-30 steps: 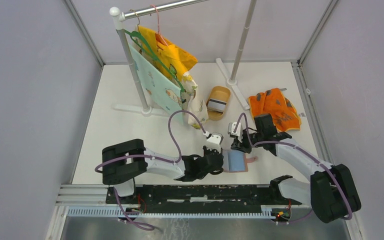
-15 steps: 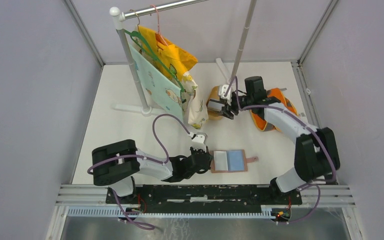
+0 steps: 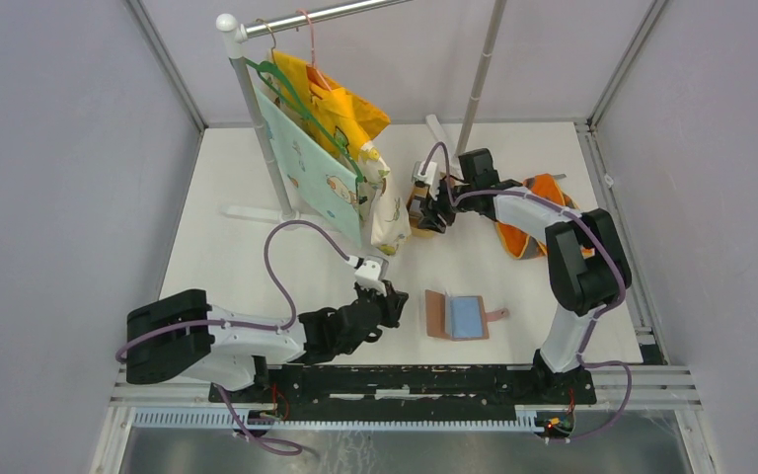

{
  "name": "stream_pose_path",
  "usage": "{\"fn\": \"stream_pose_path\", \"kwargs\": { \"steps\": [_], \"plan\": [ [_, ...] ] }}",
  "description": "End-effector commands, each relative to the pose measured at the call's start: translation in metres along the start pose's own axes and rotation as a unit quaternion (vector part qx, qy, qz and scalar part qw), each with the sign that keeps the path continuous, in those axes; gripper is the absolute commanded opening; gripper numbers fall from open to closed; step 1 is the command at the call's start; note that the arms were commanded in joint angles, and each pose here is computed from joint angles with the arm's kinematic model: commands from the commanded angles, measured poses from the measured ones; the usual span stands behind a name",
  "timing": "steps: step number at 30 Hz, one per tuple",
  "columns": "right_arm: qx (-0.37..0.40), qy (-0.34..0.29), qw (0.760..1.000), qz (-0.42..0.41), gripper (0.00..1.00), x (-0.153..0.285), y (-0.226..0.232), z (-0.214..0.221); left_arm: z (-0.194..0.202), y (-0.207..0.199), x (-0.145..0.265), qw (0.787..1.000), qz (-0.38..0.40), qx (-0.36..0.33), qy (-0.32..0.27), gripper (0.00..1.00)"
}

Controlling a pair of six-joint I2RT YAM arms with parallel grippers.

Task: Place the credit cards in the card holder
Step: Move the storage box to the center of the board.

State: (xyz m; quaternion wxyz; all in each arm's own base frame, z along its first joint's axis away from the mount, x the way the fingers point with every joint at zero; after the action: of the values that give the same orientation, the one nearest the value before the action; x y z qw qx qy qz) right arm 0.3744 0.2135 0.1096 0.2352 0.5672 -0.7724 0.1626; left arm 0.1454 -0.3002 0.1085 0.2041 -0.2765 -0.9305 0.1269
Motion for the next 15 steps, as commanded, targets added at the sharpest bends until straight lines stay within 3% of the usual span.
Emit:
{"fn": "stream_pose_path", "kwargs": {
  "steps": [1,10,15],
  "plan": [
    [-0.001,0.007,1.0,-0.006,0.59,-0.006,-0.002,-0.006,-0.012,0.015,0.004,0.999,-0.033,-0.025,-0.033,0.21],
    [-0.003,0.051,0.999,-0.015,0.58,-0.014,0.006,0.016,-0.013,0.021,0.007,0.998,-0.044,-0.013,-0.04,0.28],
    [0.005,0.068,0.997,-0.037,0.52,-0.011,0.022,0.027,-0.013,0.023,0.009,0.998,-0.046,-0.008,-0.044,0.31]
  ]
}}
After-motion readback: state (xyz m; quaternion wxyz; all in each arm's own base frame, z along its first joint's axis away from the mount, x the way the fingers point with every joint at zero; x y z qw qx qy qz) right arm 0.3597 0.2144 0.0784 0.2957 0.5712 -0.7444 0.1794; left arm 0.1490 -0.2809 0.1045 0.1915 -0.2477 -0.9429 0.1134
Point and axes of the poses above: each gripper's point midway between its finger pads, its own x axis back along the fingers, its own y axis along the line the jaws close on, z = x × y, the point moved 4 cm from there along x, back along the fingers, and after that the axes turned 4 degrees about -x, right-handed, at the moved point
